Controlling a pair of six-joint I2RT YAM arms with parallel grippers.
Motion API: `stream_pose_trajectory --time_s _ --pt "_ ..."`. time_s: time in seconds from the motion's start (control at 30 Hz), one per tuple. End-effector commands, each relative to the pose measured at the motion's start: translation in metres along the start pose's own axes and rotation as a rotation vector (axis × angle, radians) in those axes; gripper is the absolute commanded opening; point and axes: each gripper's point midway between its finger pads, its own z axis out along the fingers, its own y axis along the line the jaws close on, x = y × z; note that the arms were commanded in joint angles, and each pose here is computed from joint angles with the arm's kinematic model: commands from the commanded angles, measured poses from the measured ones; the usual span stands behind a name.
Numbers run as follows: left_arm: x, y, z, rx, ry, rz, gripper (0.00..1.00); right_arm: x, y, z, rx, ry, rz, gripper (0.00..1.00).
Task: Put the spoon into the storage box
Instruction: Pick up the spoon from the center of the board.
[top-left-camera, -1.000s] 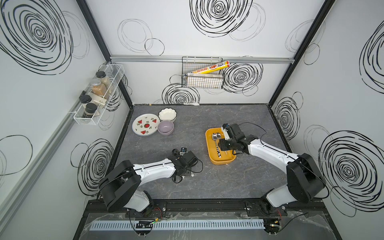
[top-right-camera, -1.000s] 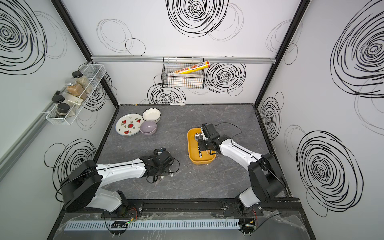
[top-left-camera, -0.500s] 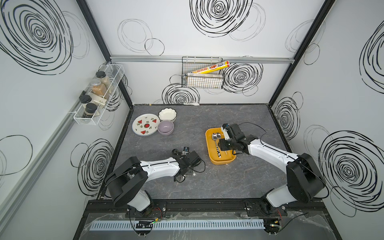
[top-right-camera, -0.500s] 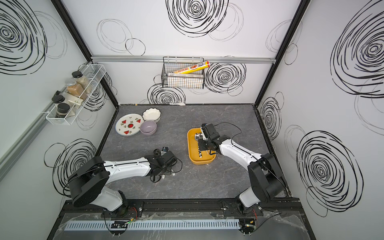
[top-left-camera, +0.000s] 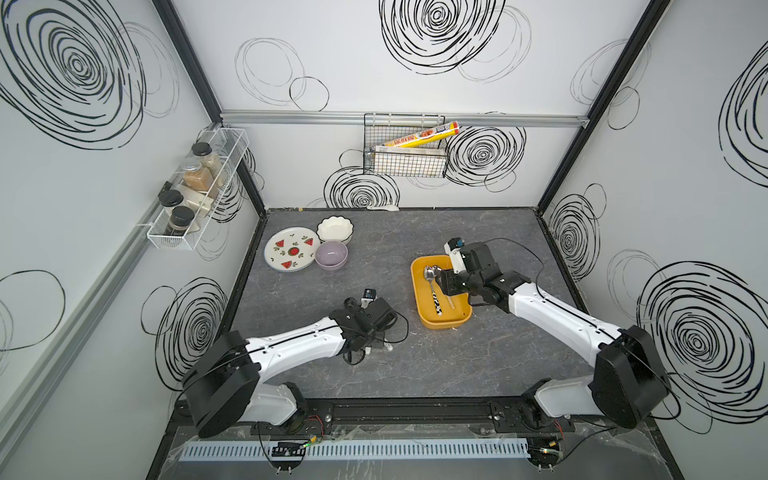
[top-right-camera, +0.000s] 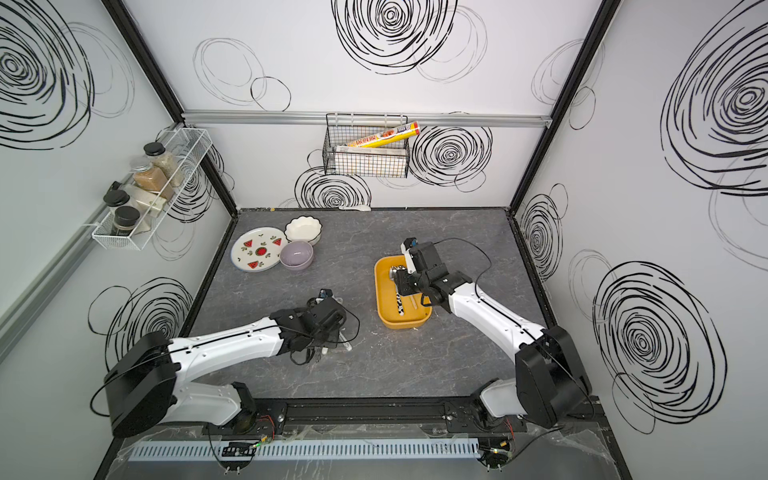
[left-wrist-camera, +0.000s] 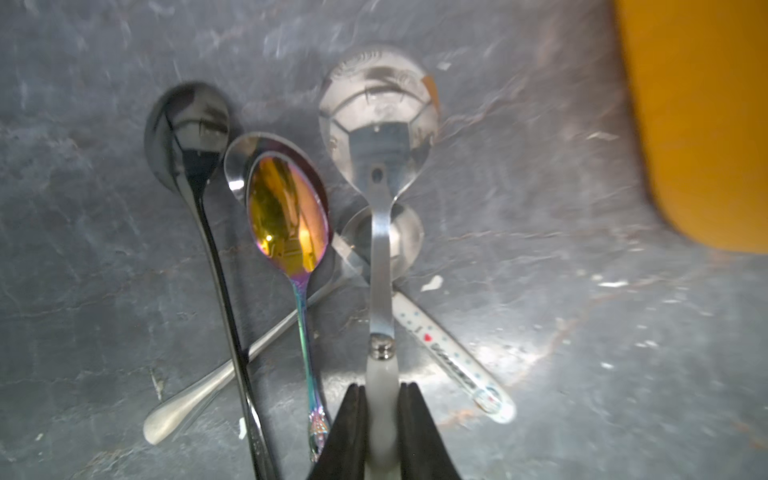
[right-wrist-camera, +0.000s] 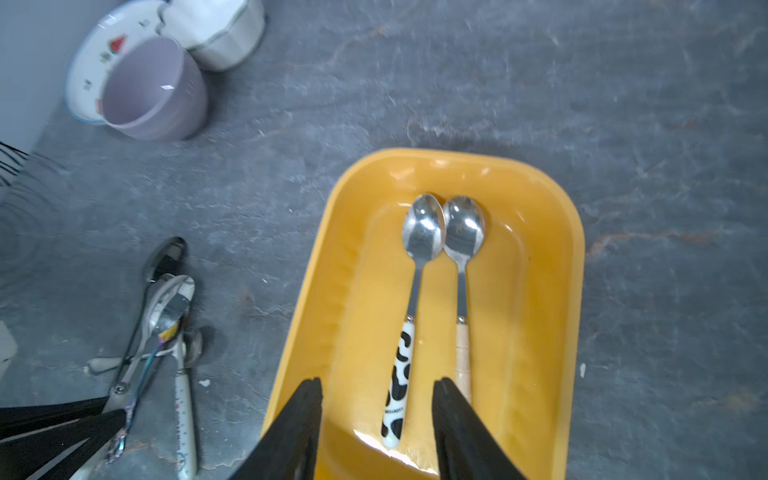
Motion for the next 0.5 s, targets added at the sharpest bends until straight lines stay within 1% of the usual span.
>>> stream_pose_trajectory --time_s 0.0,0.07,0.13,0.27,0.37,0.43,0.47 --pt "-0.026 -0.022 -0.032 0.131 -0.055 0.063 0.00 -0.019 0.027 -0.013 -0.147 -0.097 -0.076 0.48" --pt "-0.030 -0.027 -0.042 0.187 -0.049 0.100 0.00 -0.025 0.038 -0.019 -0.206 -0.134 -0.119 0.48" --pt "-0.032 -0.036 -0.051 0.268 -0.054 0.168 0.00 -0.032 0.051 -0.029 -0.267 -0.182 -0.190 0.48" --pt "-0.035 -0.045 -0.071 0.389 -0.120 0.282 0.00 -0.037 0.071 -0.055 -0.346 -0.325 -0.377 0.50" --pt "-0.043 -0.046 -0.084 0.457 -0.151 0.306 0.00 -0.025 0.085 -0.069 -0.386 -0.405 -0.566 0.54" --pt "-0.046 -0.047 -0.085 0.484 -0.142 0.309 0.00 -0.019 0.093 -0.073 -0.394 -0.427 -0.671 0.56" --pt "-0.045 -0.049 -0.085 0.503 -0.125 0.309 0.00 -0.014 0.099 -0.075 -0.411 -0.428 -0.744 0.56"
